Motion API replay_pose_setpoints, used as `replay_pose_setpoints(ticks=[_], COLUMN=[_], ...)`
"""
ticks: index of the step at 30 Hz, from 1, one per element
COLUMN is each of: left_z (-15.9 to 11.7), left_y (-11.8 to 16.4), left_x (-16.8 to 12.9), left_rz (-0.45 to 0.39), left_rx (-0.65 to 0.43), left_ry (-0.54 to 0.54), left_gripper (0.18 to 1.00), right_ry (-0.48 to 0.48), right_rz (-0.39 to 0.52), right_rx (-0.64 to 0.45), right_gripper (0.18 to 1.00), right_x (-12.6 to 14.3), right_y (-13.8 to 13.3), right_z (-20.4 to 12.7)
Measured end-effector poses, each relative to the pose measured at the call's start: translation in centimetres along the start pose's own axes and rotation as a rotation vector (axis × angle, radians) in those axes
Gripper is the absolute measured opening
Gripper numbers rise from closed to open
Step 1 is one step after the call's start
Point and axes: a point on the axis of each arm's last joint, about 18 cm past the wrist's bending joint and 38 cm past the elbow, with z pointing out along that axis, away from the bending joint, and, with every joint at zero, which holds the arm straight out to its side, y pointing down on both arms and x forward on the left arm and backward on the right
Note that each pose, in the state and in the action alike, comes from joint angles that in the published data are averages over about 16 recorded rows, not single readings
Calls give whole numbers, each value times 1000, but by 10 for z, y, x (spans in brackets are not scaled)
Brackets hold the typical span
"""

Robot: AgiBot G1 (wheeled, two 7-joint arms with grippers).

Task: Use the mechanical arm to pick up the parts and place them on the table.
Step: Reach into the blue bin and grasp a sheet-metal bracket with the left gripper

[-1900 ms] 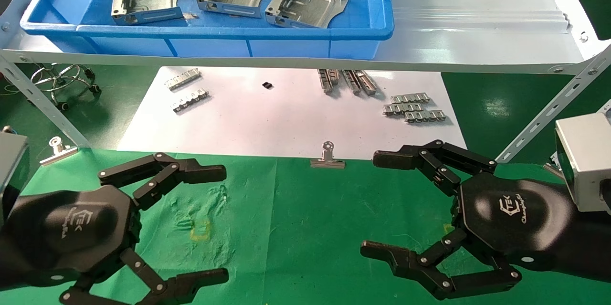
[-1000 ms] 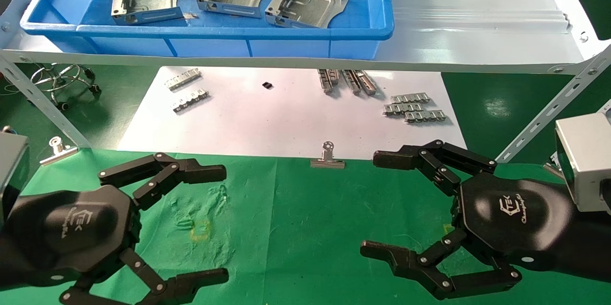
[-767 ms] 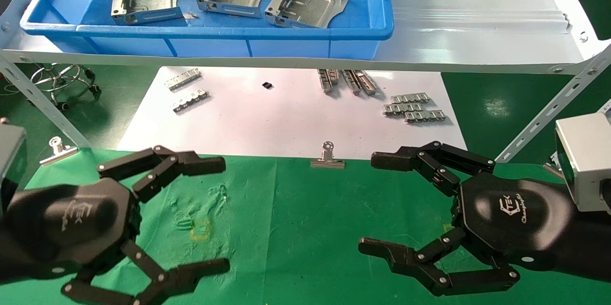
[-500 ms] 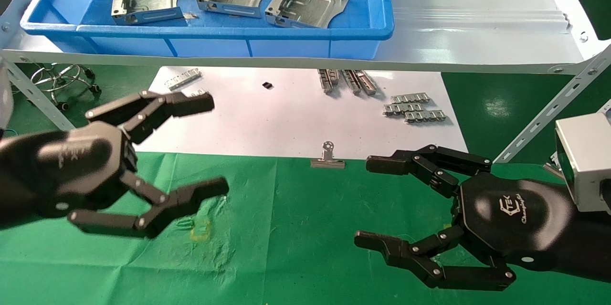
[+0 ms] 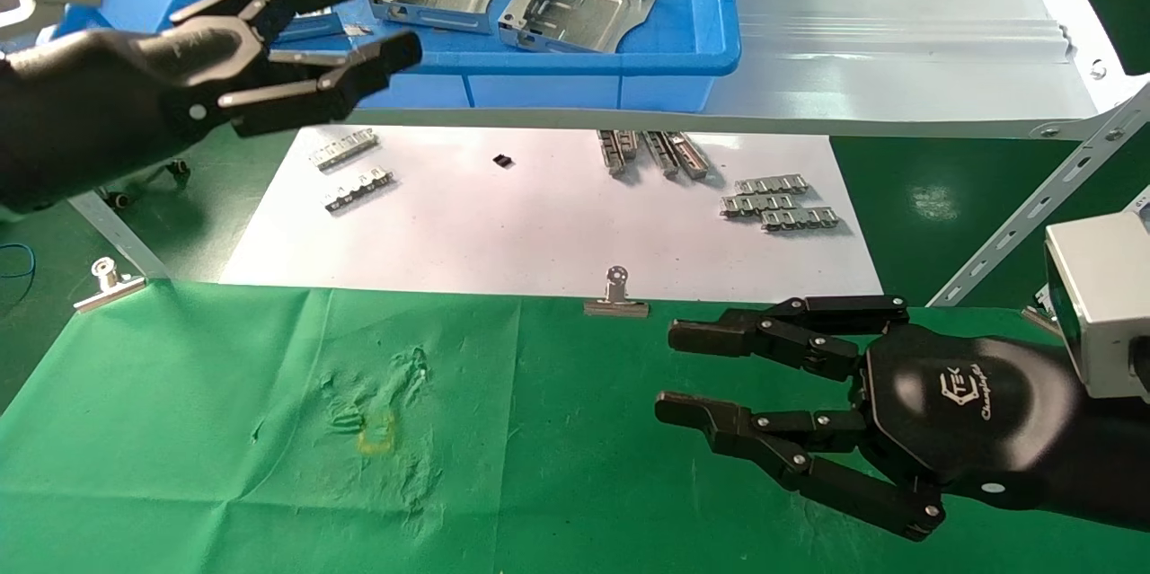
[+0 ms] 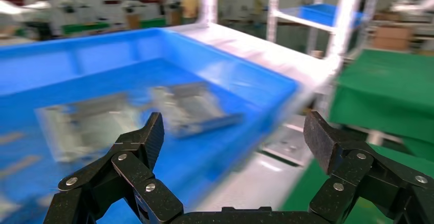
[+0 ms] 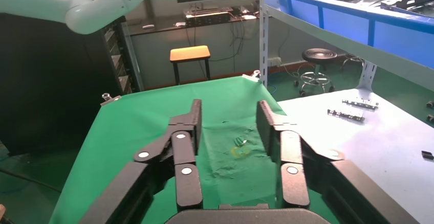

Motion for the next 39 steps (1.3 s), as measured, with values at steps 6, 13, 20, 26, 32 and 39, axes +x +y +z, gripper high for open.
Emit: replay_pose_setpoints(ticks=[6, 13, 20, 26, 32, 39], left_z=[17, 26, 24, 16, 11, 9], left_y=[-7, -19, -31, -38, -40, -39], left_x=[-39, -78, -106, -122, -129, -131], left_rz=[13, 20, 16, 2, -27, -62], left_rx=[-55, -122, -165, -199, -232, -264], left_ry=[-120, -247, -352, -425, -474, -505], left_gripper=[1001, 1001, 1001, 1001, 1001, 1001], right_ry=[0, 0, 0, 0, 0, 0], right_rz=[0, 0, 0, 0, 0, 0], right_rx=[0, 0, 0, 0, 0, 0], right_gripper=[423, 307, 230, 201, 193, 192], right_x=[0, 0, 0, 0, 0, 0], right_y=[0, 0, 0, 0, 0, 0], right_z=[0, 0, 0, 0, 0, 0])
